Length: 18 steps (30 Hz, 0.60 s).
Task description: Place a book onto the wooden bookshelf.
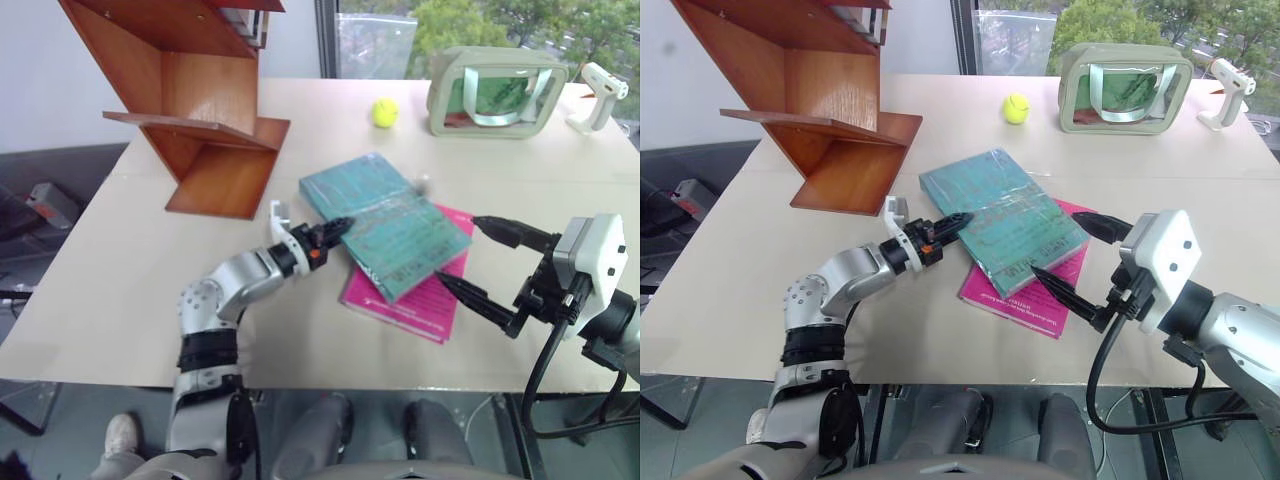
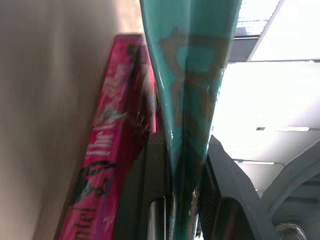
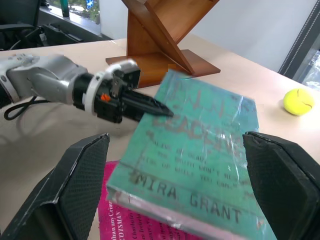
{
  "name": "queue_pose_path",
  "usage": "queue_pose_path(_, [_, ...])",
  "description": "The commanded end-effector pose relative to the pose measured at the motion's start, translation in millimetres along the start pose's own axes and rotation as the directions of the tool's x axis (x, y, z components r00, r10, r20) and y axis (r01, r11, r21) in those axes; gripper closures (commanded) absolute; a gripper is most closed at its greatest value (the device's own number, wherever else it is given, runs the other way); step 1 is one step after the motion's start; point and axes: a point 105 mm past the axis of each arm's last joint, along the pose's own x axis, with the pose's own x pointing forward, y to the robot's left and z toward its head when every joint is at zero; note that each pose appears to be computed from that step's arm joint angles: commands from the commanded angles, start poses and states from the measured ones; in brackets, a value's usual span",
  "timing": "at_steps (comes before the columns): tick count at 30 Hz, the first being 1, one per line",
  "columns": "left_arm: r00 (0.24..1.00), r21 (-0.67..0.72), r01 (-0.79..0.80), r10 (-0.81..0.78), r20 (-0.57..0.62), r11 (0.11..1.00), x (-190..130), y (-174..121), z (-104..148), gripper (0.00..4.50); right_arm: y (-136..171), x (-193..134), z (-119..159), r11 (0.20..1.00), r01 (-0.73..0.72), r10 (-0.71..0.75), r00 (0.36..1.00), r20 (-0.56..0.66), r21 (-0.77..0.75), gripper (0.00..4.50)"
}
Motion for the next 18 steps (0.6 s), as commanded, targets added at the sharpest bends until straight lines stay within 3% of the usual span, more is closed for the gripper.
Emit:
queue_pose_path(1, [0.968,0.305,0.248,-0.247,-0.045,0.919,-14,-84,16,3.83,-7,-4,18,0.999,0.036,-0.033,0.995,0.095,-0.023,0.13])
queue_pose_path(3, [0.964,0.475,0.264,-0.251,-0.092,0.840,-17,-104,19,3.83,-10,-6,25,0.998,0.053,-0.051,0.989,0.137,-0.013,0.13])
queue_pose_path(6, [0.948,0.747,0.310,-0.251,-0.195,0.588,-22,-139,22,3.83,-17,-10,35,0.997,0.078,-0.080,0.976,0.202,0.016,0.13])
queue_pose_path(7, [0.944,0.818,0.316,-0.241,-0.224,0.480,-23,-147,22,3.83,-20,-10,36,0.996,0.083,-0.085,0.974,0.208,0.016,0.13])
queue_pose_path(9, [0.933,0.931,0.336,-0.188,-0.308,0.144,-26,-162,17,3.83,-25,-13,40,0.996,0.090,-0.092,0.969,0.228,0.019,0.13])
queue_pose_path(12, [0.929,0.892,0.341,-0.037,-0.368,-0.297,-29,-165,16,3.83,-33,-17,42,0.994,0.108,-0.108,0.964,0.241,0.011,0.13])
queue_pose_path(14, [0.948,0.736,0.302,0.114,-0.296,-0.606,-36,-170,35,3.83,-38,-23,41,0.993,0.120,-0.116,0.966,0.233,-0.004,0.13])
queue_pose_path(16, [0.964,0.612,0.264,0.201,-0.171,-0.746,-48,-182,65,3.83,-42,-30,39,0.990,0.138,-0.131,0.968,0.214,-0.020,0.13])
queue_pose_path(18, [0.963,0.550,0.249,0.266,-0.052,-0.797,-70,-193,93,3.83,-44,-35,34,0.988,0.150,-0.143,0.972,0.189,-0.026,0.13])
